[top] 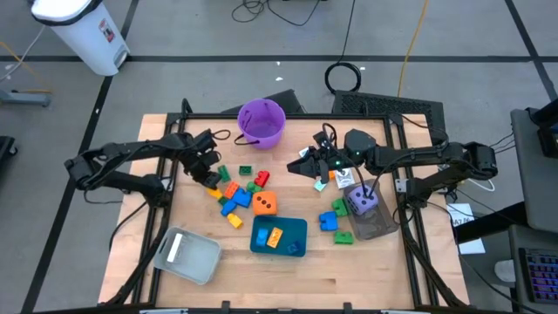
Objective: Pick & Place Toys
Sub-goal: Put the top yellow game piece into the blue bin
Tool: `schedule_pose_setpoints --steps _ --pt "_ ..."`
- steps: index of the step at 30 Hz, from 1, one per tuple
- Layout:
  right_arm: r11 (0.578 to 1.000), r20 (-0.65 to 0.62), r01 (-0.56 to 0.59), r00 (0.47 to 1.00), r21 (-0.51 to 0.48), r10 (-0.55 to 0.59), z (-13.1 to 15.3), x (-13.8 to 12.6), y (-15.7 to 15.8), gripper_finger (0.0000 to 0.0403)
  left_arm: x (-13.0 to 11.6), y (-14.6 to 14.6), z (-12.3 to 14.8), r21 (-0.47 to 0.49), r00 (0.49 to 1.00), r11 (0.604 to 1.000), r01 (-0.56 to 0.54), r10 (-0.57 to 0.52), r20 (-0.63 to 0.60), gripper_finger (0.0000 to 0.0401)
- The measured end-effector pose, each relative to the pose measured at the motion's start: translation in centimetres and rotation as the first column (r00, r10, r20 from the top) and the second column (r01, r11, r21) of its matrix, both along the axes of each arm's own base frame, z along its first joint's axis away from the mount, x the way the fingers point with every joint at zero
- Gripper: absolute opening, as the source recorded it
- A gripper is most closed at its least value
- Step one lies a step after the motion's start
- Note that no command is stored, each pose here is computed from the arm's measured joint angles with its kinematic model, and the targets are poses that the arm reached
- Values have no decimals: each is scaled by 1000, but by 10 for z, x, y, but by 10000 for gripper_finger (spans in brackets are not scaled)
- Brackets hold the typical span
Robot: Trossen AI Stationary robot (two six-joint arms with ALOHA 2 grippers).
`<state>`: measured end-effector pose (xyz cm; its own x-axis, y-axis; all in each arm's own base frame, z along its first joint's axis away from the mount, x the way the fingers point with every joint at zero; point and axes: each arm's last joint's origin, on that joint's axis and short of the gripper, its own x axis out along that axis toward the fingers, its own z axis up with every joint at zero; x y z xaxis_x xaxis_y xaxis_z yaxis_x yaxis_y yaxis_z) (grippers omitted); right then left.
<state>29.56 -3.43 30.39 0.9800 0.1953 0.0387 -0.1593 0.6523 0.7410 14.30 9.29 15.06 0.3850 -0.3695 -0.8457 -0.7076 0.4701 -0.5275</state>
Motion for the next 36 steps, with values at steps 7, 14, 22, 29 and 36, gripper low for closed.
schedule_pose_setpoints --steps 7,14,22,29,36 --pt "1000 0 0 1000 1 0 0 0 0 130 1 -1 1 -31 1000 1000 -6 6 15 39" --pt "1000 0 -1 1000 -1 1 0 0 0 130 2 -3 4 -62 993 997 55 -48 109 14" --pt "1000 5 2 1000 -23 -2 0 0 0 130 9 -1 45 -5 949 998 67 -62 309 9" --pt "998 50 49 998 -33 -47 4 0 -1 130 17 6 113 156 836 988 -5 -81 543 7" --pt "987 198 114 976 -114 -90 20 0 4 130 33 2 167 289 625 948 -135 -145 767 14"
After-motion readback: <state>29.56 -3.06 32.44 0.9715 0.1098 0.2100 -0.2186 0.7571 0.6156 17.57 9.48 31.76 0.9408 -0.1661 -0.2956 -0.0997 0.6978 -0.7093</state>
